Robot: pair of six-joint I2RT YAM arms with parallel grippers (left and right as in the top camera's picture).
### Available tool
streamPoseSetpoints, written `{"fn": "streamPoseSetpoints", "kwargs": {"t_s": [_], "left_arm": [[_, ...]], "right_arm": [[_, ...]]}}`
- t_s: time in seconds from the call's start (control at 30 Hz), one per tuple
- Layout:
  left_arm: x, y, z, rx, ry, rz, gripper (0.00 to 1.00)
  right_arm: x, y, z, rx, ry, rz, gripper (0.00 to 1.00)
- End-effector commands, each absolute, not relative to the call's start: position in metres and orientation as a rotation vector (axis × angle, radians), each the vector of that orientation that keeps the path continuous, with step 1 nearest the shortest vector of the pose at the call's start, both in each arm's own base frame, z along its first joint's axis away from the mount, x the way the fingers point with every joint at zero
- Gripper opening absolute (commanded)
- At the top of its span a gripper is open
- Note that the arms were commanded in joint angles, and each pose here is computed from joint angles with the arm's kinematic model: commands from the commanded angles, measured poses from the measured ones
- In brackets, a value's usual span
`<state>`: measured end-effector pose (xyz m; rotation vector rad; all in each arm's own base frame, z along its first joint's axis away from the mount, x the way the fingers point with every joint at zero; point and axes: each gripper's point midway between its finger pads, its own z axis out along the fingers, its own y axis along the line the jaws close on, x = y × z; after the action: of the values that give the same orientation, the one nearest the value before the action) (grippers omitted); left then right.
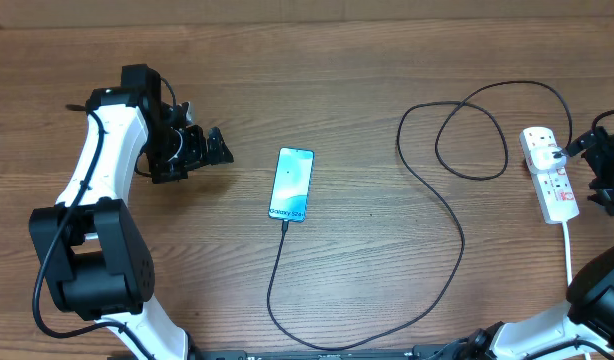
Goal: Plug charger to phone and switch on socket
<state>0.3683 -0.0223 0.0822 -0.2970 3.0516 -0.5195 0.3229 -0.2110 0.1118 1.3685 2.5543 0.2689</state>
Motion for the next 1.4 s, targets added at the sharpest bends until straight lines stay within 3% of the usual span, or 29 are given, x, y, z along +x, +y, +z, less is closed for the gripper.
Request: {"fn": "streamPoseSetpoints", "kwargs": {"t_s": [0.0, 0.83, 1.0, 1.37], "left_arm": [[0.371, -0.021, 0.093, -0.308, 3.020, -0.506, 1.00], [0.350, -0.036, 0.233, -0.124, 2.637, -0.458, 1.00], [0.348, -0.018, 0.238, -0.130, 2.618, -0.307, 1.00], [0.340, -0.033, 0.235, -0.074, 2.653, -0.312, 1.00]], "right_arm": [[0.327, -0.212, 0.117, 1.355, 2.539, 0.264, 1.00], [0.327, -0.212, 0.117, 1.355, 2.539, 0.264, 1.00], [0.327, -0.212, 0.117, 1.355, 2.539, 0.265, 1.00], [0.327, -0.212, 0.117, 1.355, 2.539, 0.265, 1.00]]}}
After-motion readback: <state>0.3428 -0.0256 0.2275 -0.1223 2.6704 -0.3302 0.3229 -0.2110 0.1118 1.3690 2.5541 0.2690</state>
